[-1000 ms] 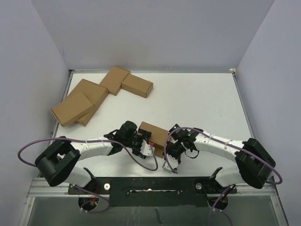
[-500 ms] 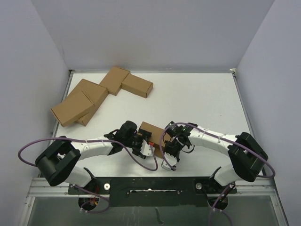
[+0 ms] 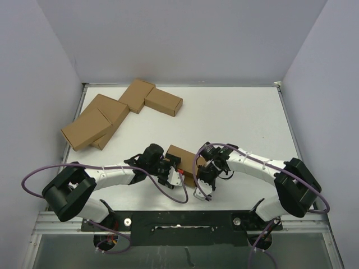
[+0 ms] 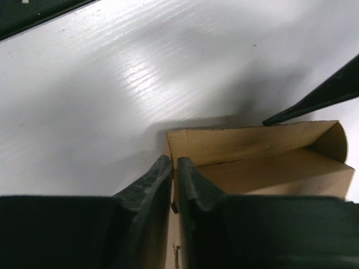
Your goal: Fold the paper box
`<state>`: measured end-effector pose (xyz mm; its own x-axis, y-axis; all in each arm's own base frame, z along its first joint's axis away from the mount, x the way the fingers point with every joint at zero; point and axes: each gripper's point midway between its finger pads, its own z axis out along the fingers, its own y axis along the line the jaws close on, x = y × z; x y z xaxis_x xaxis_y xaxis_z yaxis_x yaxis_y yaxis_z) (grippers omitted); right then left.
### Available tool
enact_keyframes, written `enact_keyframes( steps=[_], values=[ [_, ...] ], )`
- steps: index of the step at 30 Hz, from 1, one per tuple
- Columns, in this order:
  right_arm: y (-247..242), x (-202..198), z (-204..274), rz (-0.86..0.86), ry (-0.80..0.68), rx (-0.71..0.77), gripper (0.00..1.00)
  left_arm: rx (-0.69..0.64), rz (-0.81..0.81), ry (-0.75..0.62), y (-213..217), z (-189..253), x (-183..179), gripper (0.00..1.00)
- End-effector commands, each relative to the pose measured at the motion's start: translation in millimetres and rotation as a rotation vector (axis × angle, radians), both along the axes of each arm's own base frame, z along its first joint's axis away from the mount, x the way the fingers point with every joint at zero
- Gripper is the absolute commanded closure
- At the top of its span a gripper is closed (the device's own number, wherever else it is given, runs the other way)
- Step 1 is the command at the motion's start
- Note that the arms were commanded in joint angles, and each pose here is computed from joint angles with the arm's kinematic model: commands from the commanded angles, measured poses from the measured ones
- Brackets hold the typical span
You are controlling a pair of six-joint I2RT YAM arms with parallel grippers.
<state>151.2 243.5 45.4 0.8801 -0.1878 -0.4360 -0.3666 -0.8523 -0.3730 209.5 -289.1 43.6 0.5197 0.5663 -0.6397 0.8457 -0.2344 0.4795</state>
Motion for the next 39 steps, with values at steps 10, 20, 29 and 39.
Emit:
enact_keyframes(
  steps=[10, 20, 29, 39],
  values=[
    [2, 9, 73, -0.100, 0.023, 0.248, 0.63, 0.028, -0.023, 0.086, 1, -10, -12, 0.25],
    [-46, 90, 114, -0.708, 0.455, 0.523, 0.40, 0.019, 0.000, 0.107, -6, -3, -8, 0.29],
    [-54, 104, 100, -0.877, 0.592, 0.457, 0.30, 0.024, 0.016, 0.128, -9, 2, -8, 0.37],
    [-56, 124, 84, -1.061, 0.729, 0.379, 0.31, 0.026, 0.024, 0.149, -13, 3, -6, 0.53]
  ],
)
